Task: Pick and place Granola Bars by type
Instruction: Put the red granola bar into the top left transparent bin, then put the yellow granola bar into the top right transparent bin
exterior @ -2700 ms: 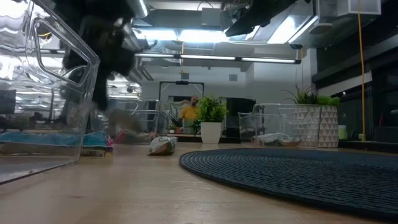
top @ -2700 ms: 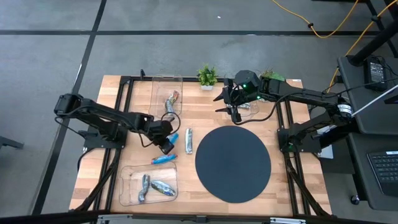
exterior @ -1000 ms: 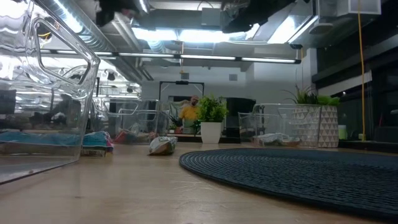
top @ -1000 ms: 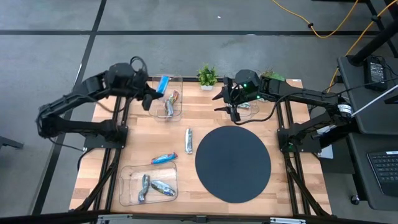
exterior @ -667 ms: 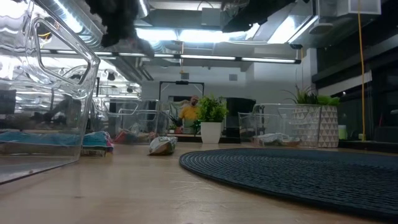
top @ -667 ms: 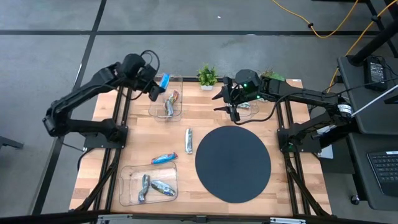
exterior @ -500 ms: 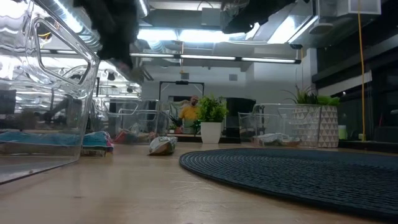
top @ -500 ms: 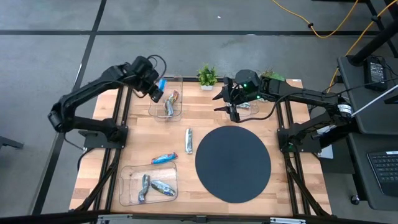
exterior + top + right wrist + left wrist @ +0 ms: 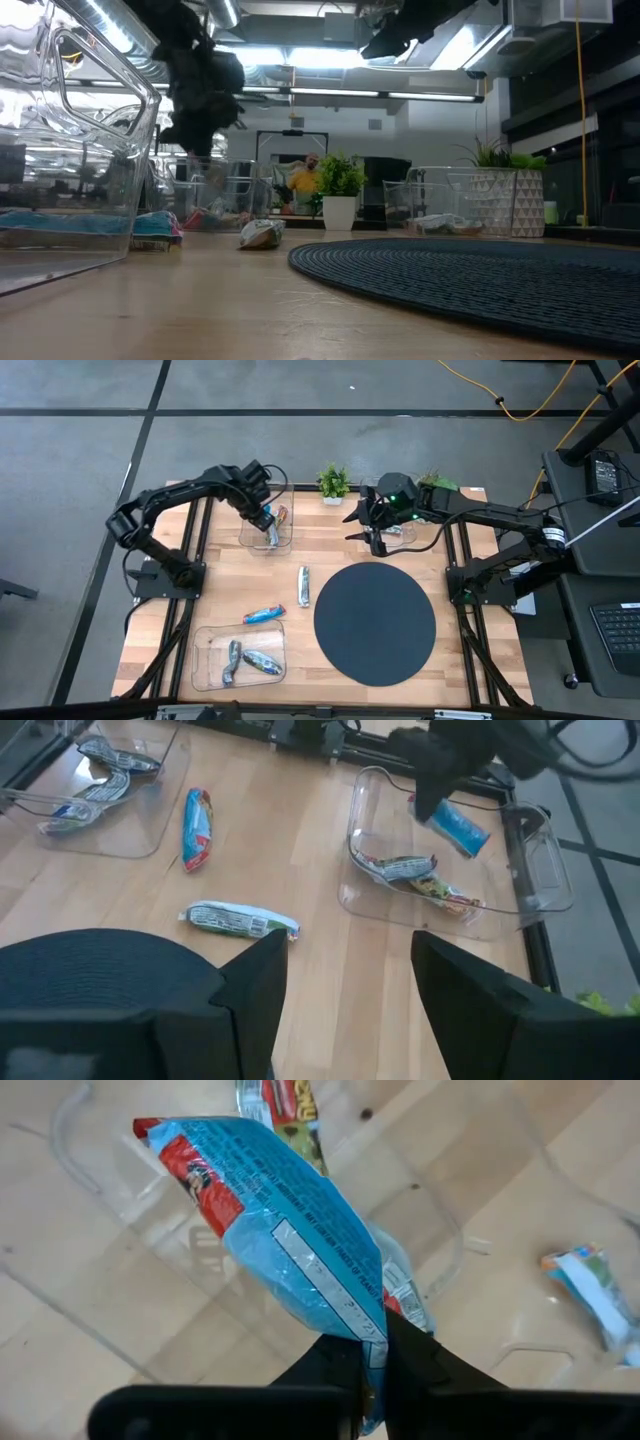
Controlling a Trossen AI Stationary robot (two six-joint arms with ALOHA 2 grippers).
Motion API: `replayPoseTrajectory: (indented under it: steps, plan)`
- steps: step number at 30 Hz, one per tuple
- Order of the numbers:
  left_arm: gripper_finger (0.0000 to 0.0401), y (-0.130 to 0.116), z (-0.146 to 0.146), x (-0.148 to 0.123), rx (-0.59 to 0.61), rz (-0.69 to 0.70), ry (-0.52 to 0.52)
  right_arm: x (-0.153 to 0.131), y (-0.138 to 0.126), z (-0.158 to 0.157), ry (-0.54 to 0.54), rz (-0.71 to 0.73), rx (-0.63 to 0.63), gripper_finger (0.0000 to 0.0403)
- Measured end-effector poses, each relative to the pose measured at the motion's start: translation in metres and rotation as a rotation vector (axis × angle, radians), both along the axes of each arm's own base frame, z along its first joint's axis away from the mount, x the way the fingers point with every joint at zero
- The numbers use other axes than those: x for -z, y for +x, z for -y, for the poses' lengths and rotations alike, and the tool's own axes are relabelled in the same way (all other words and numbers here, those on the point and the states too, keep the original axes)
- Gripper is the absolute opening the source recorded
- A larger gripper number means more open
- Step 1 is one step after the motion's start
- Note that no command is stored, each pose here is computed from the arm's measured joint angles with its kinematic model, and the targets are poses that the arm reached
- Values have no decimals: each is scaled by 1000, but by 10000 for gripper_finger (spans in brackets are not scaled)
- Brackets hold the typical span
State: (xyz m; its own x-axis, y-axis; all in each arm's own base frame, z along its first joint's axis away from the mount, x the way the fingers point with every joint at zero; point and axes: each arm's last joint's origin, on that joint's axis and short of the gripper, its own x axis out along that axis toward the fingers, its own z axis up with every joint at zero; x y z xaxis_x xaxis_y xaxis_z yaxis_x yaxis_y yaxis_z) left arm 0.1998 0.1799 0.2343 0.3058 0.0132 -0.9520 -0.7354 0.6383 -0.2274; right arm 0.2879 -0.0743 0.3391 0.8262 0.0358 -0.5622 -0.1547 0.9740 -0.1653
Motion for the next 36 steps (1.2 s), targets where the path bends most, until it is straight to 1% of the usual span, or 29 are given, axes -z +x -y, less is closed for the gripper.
replayPoseTrajectory:
  steps: [3, 5, 9, 11, 15, 20, 24, 26, 28, 31, 33, 36]
  plan:
    - [19, 2, -2, 6, 2, -16, -16, 1, 1, 0, 1, -3, 0, 216]
    - [25, 3, -2, 7, 28, -7, -28, 2, 2, 1, 3, -5, 0, 216]
    - [43, 7, 1, 5, 113, 129, -131, 3, 3, 1, 19, -8, 10, 216]
    - [55, 7, 1, 5, 122, 166, -157, 4, 3, 1, 20, -12, 10, 216]
    - [87, 6, -1, 5, 109, 152, -146, 5, 5, 1, 17, -15, 7, 216]
    - [137, 2, -1, 5, 93, 141, -171, 7, 6, 1, 22, -19, 10, 216]
    - [173, -7, -2, 0, 69, 138, -182, 7, 12, 3, 71, 8, 43, 216]
    - [187, -10, 0, -6, 35, 162, -207, 9, 17, 4, 102, 28, 58, 217]
    - [196, -13, 6, -16, 42, 208, -219, 12, 20, 4, 136, 26, 44, 217]
    - [199, -16, 19, -37, 81, 286, -185, 19, 28, 5, 154, 21, 17, 217]
    - [198, -19, 28, -53, 83, 332, -155, 25, 34, 5, 129, 14, -8, 217]
    - [196, -29, 45, -82, 85, 414, -96, 35, 42, 0, 6, -3, -112, 218]
